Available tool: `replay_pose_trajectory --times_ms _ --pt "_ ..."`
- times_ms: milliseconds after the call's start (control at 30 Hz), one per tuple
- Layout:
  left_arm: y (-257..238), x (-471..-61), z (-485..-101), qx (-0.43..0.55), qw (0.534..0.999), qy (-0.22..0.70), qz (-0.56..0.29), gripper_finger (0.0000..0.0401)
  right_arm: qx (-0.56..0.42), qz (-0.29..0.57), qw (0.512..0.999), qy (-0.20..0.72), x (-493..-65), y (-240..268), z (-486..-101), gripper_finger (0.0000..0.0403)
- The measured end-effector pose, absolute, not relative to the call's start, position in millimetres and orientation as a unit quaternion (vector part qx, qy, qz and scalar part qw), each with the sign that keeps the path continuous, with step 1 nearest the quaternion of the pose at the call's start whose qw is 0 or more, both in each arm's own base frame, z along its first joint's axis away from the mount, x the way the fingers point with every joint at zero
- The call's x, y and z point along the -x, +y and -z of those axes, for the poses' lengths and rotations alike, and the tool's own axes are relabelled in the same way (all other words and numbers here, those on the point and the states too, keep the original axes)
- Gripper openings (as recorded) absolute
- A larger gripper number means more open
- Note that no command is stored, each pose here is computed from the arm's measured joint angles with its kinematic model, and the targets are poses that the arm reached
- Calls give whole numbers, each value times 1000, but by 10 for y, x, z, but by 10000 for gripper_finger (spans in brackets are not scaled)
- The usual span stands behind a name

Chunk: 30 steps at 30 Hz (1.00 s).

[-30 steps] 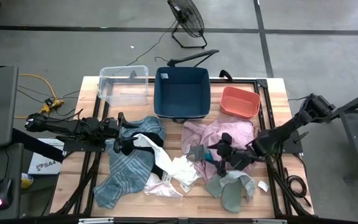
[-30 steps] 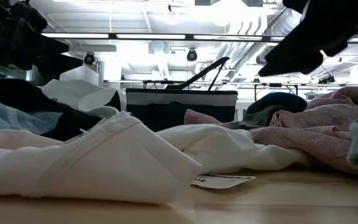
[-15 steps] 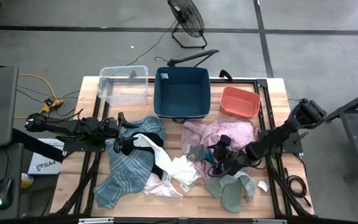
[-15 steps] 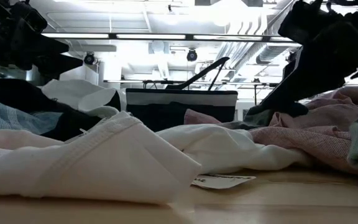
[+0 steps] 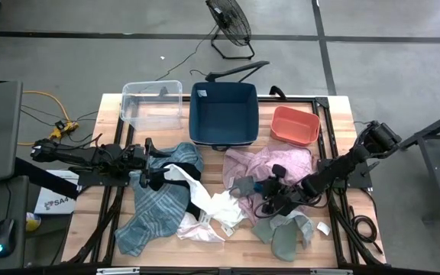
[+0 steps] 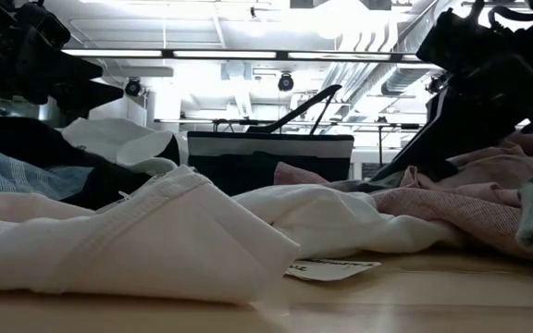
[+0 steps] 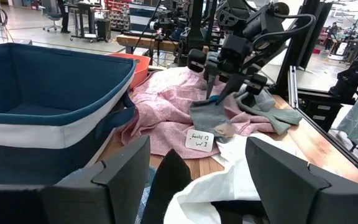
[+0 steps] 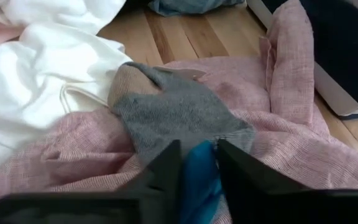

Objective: Pick & Place Cloths
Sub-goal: Put the gray sock into the orange bin

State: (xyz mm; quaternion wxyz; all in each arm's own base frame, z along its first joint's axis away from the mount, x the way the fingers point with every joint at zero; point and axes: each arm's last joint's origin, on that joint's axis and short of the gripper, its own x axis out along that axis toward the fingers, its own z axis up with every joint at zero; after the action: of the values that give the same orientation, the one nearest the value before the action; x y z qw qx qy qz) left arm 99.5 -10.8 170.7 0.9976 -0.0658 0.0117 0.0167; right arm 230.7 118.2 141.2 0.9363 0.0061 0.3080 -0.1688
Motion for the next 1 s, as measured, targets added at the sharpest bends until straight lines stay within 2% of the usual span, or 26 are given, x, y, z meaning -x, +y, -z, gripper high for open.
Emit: replay_pose_trajectory --times_ms 100,167,467,767,1000 --pt "-108 -995 -1707 66 998 12 -17 257 -8 163 936 312 -2306 1186 -1409 31" --pt "-108 -995 -1707 66 998 12 -17 257 -10 160 936 313 -2308 1188 -1410 12" --pt "-108 -995 -1707 66 998 12 -17 257 12 173 940 294 -2522 1222 -1699 5" --pt "-108 -995 -1707 66 998 12 -17 257 20 222 919 325 -2771 1083 -2205 5" --pt "-107 -994 -1707 66 998 12 -17 257 45 263 902 339 -2776 1022 -2708 5"
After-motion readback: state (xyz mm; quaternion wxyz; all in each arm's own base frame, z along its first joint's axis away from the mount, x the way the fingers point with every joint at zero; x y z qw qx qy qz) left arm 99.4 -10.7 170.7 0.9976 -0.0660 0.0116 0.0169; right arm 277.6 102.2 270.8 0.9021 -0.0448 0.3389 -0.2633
